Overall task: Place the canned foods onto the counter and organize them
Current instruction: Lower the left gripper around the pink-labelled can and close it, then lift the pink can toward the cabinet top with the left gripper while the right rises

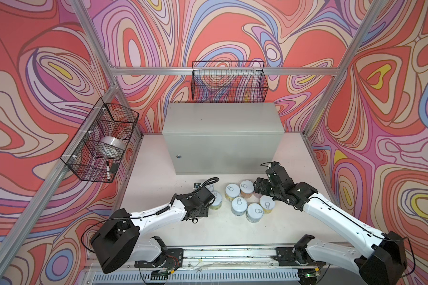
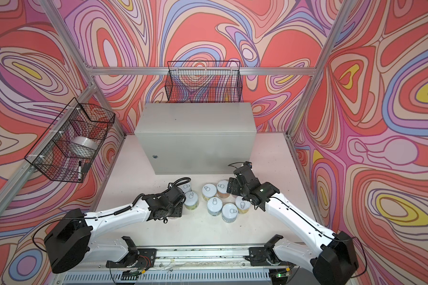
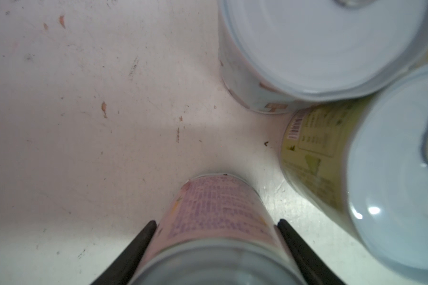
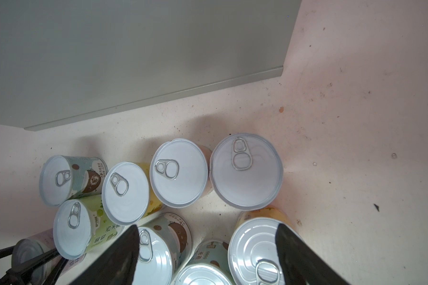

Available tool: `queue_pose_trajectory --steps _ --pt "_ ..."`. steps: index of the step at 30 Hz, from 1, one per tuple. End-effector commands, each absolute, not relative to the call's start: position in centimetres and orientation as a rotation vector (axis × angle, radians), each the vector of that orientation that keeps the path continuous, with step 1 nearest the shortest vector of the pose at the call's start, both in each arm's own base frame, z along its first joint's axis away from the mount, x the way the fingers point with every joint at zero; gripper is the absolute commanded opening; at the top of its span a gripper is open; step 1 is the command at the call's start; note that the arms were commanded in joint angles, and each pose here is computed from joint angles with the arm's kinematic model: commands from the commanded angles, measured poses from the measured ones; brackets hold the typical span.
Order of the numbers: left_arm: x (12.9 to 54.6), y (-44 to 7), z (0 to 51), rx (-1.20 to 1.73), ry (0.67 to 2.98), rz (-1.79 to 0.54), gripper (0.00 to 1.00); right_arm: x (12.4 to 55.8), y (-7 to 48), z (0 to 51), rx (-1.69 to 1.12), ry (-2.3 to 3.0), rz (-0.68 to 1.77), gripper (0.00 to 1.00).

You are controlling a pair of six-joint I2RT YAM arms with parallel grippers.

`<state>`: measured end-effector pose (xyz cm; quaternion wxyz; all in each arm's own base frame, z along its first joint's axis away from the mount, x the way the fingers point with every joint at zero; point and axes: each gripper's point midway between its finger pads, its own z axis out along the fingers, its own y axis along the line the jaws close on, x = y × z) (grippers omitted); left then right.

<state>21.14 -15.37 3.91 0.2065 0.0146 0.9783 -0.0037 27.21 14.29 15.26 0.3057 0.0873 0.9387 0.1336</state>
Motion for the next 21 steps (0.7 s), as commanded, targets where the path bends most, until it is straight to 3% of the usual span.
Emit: queue_pose_trajectory --steps 1,12,21 --pt "21.6 -14.7 5.6 0.058 2.700 0.057 0.00 27.4 14.5 15.6 0.222 2.473 0.349 0.89" --pt "21.7 -15.3 12.5 0.142 2.653 -0.017 0.00 27.8 14.7 17.8 0.205 2.438 0.367 0.89" --pt "23.1 -17.7 25.1 0.233 2.528 -0.181 0.00 28.8 14.0 23.8 0.175 2.344 0.323 0.89"
